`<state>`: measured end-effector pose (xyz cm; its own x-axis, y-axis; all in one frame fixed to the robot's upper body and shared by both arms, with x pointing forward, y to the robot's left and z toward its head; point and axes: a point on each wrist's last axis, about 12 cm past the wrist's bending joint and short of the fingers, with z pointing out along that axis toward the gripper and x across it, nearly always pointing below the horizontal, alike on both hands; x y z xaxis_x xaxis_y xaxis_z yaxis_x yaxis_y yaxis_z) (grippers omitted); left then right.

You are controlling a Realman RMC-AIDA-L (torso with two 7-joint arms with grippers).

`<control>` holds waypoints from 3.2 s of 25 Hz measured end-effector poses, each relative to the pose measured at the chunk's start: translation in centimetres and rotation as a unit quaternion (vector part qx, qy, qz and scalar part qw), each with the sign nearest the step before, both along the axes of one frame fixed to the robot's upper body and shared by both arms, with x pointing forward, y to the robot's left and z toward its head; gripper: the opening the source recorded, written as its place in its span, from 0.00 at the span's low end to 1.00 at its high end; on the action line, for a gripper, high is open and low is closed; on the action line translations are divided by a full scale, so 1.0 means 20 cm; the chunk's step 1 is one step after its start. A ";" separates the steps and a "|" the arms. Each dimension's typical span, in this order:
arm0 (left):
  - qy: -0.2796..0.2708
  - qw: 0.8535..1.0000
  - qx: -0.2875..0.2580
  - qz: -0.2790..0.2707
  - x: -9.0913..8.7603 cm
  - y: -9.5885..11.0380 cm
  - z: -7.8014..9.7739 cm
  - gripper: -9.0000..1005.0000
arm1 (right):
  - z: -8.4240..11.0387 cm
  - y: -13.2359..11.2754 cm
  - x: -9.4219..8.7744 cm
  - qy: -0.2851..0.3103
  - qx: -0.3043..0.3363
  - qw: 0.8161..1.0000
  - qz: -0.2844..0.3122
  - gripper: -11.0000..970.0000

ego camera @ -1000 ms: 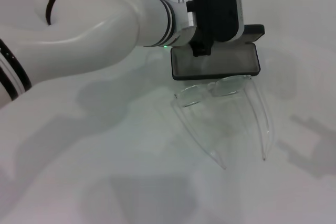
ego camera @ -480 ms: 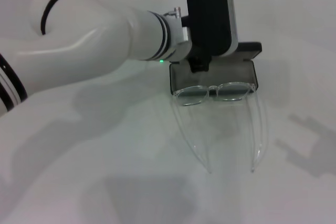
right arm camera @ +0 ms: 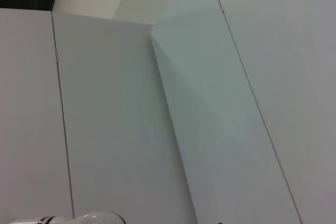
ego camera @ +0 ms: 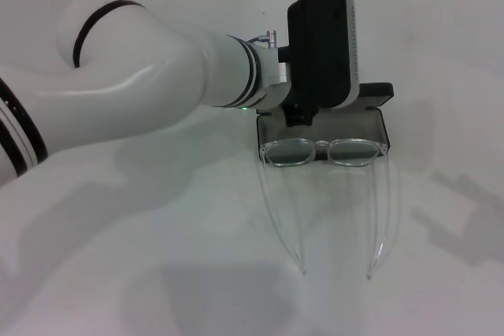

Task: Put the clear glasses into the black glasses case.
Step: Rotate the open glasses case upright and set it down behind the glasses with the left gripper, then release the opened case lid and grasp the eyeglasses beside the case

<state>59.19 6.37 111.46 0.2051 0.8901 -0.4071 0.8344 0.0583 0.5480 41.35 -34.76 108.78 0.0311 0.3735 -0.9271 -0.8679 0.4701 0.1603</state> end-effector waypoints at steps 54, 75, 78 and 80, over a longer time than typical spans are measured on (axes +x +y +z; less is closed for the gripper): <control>0.122 0.844 -0.523 -0.018 -0.31 0.77 0.65 0.32 | 0.76 0.59 1.02 0.142 -0.482 0.838 0.211 0.61; 0.173 0.790 -0.587 -0.039 -0.37 1.00 0.47 0.26 | 0.51 1.24 1.06 0.095 -0.687 0.680 0.239 0.57; 0.175 0.788 -0.589 -0.038 -0.37 1.00 0.45 0.26 | 0.47 1.25 1.06 0.081 -0.693 0.678 0.230 0.57; 0.174 0.788 -0.589 -0.042 -0.36 0.99 0.45 0.26 | 0.46 1.26 1.06 0.072 -0.699 0.676 0.223 0.56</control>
